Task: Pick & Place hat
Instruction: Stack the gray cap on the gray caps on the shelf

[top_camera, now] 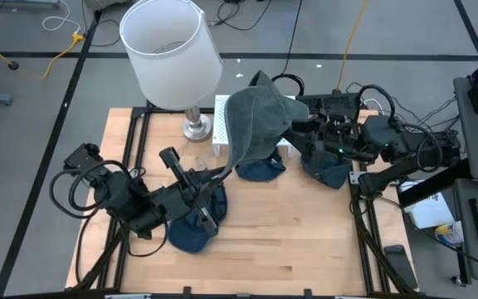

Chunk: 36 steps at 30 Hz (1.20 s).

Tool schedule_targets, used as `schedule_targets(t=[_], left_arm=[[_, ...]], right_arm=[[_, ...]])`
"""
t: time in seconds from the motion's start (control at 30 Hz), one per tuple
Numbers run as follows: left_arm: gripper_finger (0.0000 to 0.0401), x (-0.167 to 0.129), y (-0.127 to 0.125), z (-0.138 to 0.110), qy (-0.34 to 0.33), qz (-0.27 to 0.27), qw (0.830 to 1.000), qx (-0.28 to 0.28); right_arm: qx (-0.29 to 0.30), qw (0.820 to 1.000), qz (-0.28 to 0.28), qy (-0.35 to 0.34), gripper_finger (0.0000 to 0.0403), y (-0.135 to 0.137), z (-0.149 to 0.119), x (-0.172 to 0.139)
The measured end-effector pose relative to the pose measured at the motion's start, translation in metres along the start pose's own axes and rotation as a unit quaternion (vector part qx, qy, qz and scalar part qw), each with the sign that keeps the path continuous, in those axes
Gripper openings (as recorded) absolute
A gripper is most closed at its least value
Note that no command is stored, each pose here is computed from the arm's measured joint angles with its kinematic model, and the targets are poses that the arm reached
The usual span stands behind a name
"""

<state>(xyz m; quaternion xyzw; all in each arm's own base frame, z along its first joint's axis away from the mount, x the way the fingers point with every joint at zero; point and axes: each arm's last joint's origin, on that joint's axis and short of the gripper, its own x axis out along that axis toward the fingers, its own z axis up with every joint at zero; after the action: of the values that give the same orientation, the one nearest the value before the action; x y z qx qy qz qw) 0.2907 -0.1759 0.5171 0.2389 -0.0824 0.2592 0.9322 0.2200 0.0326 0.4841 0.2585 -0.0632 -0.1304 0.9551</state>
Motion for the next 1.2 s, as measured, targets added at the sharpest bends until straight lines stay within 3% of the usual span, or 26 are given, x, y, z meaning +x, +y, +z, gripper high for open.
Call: schedule_targets(t=[0.17, 0.2, 0.47, 0.67, 0.97, 1.2], left_arm=[[0.0023, 0.0, 0.0, -0.001, 0.011, 0.005, 0.999, -0.031], [0.003, 0.0, 0.0, -0.001, 0.017, 0.01, 0.999, -0.04], [0.0059, 0.002, 0.001, -0.007, 0.069, 0.057, 0.99, -0.109], [0.0061, 0.001, -0.002, -0.011, 0.086, 0.062, 0.986, -0.127], [0.0062, -0.003, -0.019, -0.032, 0.135, 0.033, 0.976, -0.165], [0.0062, -0.001, -0.028, -0.051, 0.171, -0.036, 0.958, -0.228]], right_arm=[[-0.028, 1.0, 0.009, 0.004, 0.0038, 0.0, 0.001, -0.001], [-0.038, 0.999, 0.017, 0.007, 0.003, 0.001, 0.001, -0.002], [-0.062, 0.995, 0.077, 0.017, 0.003, 0.001, 0.009, -0.014], [-0.067, 0.988, 0.138, 0.021, 0.003, -0.006, 0.027, -0.038], [-0.09, 0.971, 0.214, 0.056, 0.003, -0.022, 0.043, -0.077], [-0.111, 0.949, 0.288, 0.063, 0.003, -0.023, 0.049, -0.093]])
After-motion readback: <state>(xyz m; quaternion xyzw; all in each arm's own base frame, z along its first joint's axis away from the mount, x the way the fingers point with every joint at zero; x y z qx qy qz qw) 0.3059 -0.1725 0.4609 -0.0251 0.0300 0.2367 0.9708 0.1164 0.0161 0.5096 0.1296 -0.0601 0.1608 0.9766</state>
